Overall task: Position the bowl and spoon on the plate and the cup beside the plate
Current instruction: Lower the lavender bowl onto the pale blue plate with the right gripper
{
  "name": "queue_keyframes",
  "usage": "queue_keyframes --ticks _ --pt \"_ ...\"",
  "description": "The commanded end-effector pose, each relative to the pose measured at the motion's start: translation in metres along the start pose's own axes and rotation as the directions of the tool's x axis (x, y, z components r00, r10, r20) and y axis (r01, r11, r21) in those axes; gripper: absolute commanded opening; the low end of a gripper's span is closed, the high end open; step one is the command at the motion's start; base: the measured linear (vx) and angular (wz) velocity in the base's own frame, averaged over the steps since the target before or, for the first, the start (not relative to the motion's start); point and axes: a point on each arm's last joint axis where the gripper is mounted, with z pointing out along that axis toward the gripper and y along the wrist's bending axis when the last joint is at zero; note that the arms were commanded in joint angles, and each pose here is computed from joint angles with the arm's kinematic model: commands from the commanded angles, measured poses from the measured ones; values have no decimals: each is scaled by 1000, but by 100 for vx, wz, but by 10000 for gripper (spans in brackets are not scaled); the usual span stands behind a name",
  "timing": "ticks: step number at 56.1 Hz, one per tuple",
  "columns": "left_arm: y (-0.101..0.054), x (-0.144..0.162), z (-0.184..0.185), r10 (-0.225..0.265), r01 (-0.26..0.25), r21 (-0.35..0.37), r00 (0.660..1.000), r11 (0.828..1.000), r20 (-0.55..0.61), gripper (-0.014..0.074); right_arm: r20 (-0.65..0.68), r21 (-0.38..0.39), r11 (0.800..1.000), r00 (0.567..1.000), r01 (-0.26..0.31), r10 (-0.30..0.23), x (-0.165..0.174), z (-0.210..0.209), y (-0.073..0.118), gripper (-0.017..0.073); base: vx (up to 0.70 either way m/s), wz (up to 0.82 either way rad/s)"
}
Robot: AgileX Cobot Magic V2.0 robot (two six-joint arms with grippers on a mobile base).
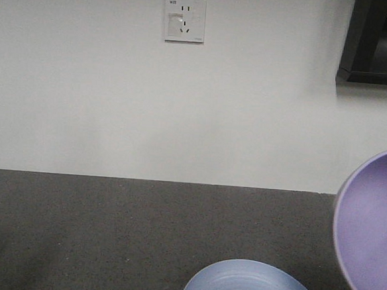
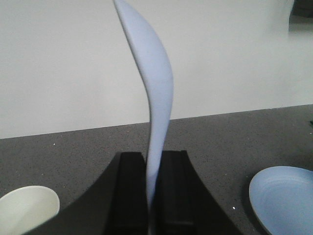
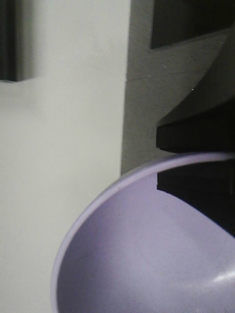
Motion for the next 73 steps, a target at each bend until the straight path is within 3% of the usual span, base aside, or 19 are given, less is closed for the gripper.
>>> queue_keyframes --ticks 1,14,28,50,60,73 --pt "-1 -14 -1 -23 23 8 994 1000 105 -6 -59 -34 999 998 -27 25 -5 25 -1 -8 0 0" --pt "-1 -13 -1 -23 22 9 996 1000 90 -4 -368 -152 987 930 -58 -2 29 108 14 -8 0 0" --pt "-2 -9 -1 -22 21 14 999 1000 46 -3 -564 -150 983 826 -109 6 63 182 21 -8 0 0" --pt "-2 -6 -1 -22 22 19 1000 1000 10 0 -636 -112 979 770 -168 59 80 234 20 -8 0 0" --pt "-2 -6 -1 -22 22 19 1000 1000 9 0 -645 -106 982 762 -159 54 87 242 18 6 0 0" --pt "-2 -6 -1 -22 22 19 1000 1000 9 0 -644 -119 982 764 -147 36 87 241 19 152 0 0"
